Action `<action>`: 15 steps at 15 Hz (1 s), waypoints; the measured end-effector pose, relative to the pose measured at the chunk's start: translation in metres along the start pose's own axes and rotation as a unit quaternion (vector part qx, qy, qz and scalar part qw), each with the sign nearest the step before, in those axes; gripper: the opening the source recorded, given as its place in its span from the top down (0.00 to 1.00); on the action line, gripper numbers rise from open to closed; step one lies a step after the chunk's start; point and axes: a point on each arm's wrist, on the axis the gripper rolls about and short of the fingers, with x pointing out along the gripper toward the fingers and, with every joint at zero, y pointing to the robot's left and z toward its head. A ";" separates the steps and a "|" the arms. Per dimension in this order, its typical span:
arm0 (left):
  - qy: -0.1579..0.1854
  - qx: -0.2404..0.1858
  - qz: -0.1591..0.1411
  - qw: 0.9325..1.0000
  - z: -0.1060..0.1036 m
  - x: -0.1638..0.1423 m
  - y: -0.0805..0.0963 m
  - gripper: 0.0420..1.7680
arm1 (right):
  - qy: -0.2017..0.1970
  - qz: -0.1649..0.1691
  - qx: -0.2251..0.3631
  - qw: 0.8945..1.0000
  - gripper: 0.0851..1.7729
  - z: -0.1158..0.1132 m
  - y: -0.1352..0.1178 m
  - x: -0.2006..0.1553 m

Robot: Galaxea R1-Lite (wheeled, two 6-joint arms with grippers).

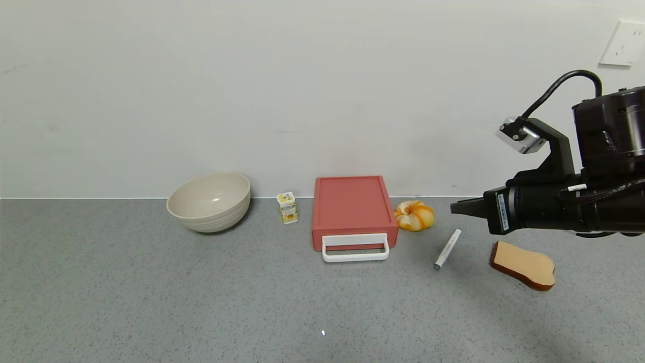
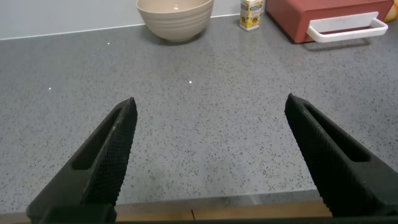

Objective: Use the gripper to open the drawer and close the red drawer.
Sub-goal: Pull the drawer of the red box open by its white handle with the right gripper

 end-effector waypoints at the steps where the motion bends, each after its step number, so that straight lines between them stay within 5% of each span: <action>1: 0.000 0.000 0.000 1.000 0.000 0.000 0.000 0.03 | 0.001 0.001 0.000 1.000 0.98 0.000 0.001 0.001; 8: 0.000 -0.001 0.000 1.000 0.000 0.000 0.000 0.03 | 0.039 -0.012 0.022 0.999 0.98 0.004 0.005 0.017; 15: 0.001 -0.001 -0.001 1.000 0.000 0.000 0.000 0.03 | 0.081 -0.005 0.009 0.997 0.98 0.001 0.038 0.085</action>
